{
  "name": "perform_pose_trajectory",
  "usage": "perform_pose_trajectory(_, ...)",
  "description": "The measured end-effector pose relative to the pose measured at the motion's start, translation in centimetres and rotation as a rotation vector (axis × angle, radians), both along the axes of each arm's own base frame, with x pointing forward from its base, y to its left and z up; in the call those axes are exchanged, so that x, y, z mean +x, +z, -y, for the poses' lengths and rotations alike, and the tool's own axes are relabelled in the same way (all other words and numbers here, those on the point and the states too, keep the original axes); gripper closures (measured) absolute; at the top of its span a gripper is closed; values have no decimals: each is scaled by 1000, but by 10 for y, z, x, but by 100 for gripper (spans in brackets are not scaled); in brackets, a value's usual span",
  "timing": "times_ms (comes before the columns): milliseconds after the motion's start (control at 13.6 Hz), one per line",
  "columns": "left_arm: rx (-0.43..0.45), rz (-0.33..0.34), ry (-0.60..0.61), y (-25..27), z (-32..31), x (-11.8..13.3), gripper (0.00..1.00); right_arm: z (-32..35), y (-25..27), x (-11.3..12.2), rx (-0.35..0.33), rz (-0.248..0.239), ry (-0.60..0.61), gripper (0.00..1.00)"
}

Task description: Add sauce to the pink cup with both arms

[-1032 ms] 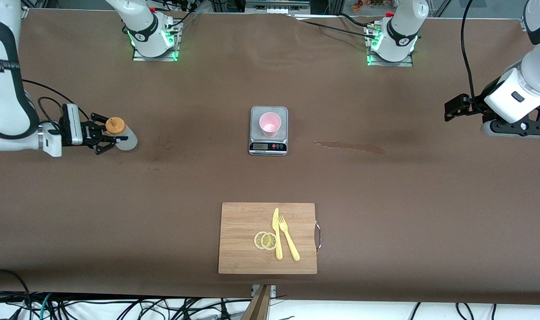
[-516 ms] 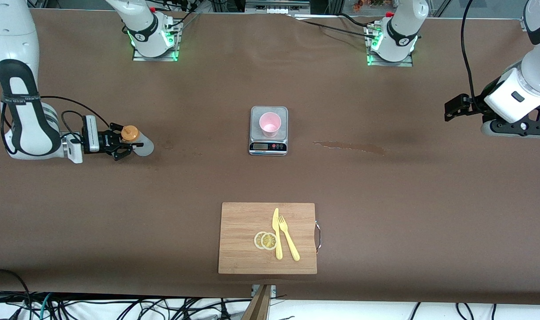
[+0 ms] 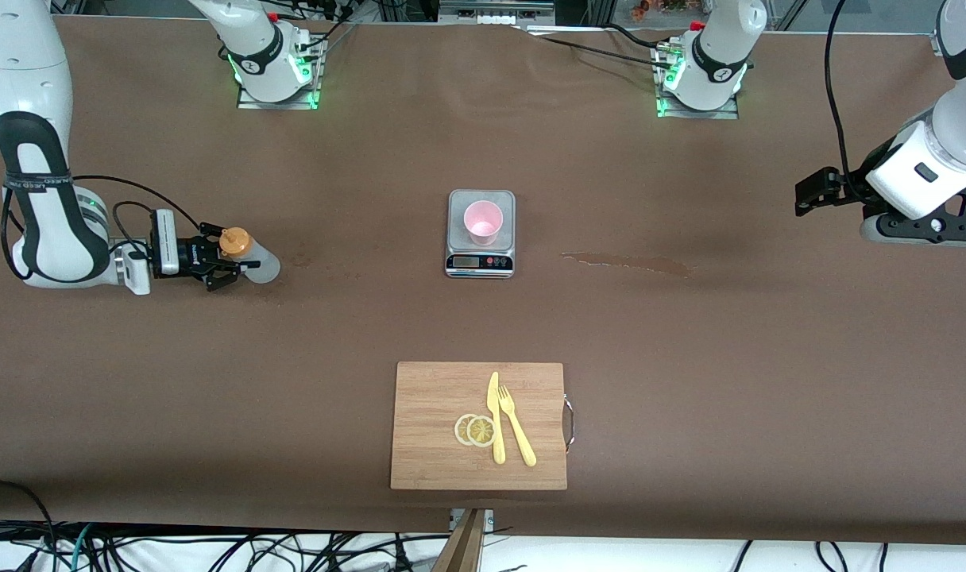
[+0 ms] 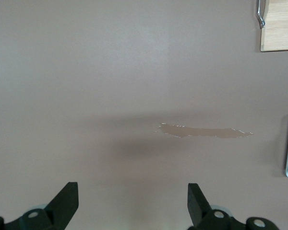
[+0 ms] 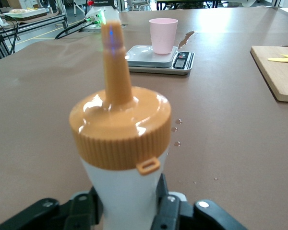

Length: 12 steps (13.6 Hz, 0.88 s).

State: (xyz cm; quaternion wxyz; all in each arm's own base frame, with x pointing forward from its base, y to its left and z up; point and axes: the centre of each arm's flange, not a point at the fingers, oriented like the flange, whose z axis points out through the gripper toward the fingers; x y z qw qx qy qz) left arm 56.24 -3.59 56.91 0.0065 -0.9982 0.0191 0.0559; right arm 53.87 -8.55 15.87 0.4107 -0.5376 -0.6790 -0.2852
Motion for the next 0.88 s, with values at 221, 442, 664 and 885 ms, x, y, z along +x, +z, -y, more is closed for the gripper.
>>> perform_pose_trajectory(221,0,-1,-2,0,1,0,0,13,2,0,1,8,-18,17)
perform_pose_trajectory(442,0,-2,-2,0,1,-1,0,36,11,0,-16,12,7,0)
perform_pose_trajectory(664,0,-3,-2,0,1,-1,0,68,43,4,-107,21,61,0)
perform_pose_trajectory(885,0,-4,-2,1,1,-1,0,86,113,8,-279,-13,49,0)
